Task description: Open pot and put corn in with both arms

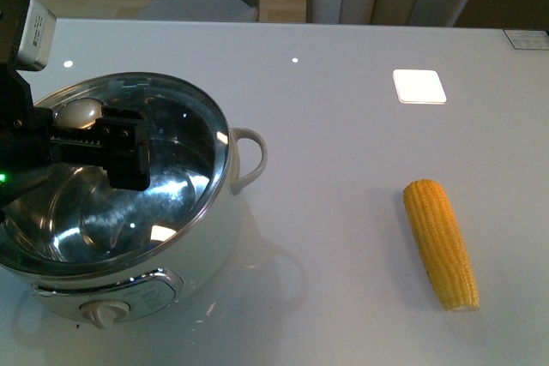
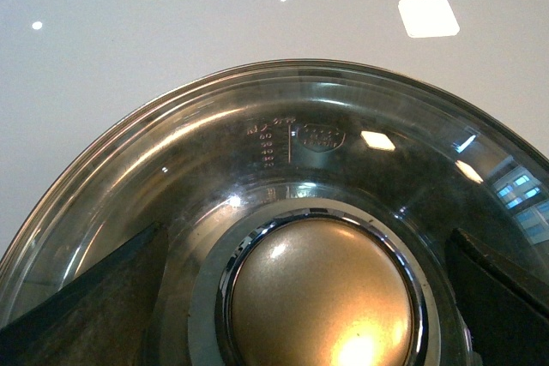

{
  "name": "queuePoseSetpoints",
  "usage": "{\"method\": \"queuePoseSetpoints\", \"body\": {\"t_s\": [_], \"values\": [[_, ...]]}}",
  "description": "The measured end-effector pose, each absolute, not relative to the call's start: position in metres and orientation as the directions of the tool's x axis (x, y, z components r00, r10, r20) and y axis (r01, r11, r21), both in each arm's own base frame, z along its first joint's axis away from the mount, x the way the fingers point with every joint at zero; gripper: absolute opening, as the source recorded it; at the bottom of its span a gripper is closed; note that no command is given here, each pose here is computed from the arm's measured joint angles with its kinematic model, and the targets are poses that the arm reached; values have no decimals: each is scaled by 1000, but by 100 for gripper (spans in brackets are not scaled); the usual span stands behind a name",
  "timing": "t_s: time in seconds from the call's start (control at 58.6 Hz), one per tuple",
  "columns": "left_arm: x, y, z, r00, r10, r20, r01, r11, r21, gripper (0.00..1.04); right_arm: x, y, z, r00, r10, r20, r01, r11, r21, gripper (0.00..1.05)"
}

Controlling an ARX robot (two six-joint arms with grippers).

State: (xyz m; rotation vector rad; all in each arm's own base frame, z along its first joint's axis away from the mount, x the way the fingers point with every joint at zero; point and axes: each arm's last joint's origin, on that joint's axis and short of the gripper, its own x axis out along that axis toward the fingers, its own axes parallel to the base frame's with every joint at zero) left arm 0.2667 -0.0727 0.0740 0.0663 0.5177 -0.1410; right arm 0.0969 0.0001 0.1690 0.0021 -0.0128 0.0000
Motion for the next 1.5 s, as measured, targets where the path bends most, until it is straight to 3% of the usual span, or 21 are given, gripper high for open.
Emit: {"method": "queuePoseSetpoints", "body": {"t_s": [0.051, 0.375, 0.938, 1.245, 1.399, 1.501], "values": [[267, -73, 74, 860, -118, -496, 152, 988, 27, 92, 97, 0, 169, 1000, 0, 13, 0, 1000, 2, 96], [268, -73, 75, 869, -112, -481, 147, 989, 35, 46, 97, 0, 169, 1000, 0, 13, 0, 1000, 2, 96], [264, -77, 85, 874, -95, -476, 146, 987, 70, 45, 97, 0, 169, 1000, 0, 13, 0, 1000, 2, 96], [262, -73, 134, 915, -99, -391, 137, 988, 70, 45, 97, 0, 169, 1000, 0, 13, 0, 1000, 2, 96], [269, -39, 173, 958, -45, -285, 57, 998, 34, 45, 97, 0, 169, 1000, 0, 13, 0, 1000, 2, 96], [267, 10, 184, 969, 60, -238, -53, 998, 35, 45, 97, 0, 169, 1000, 0, 13, 0, 1000, 2, 96]]}}
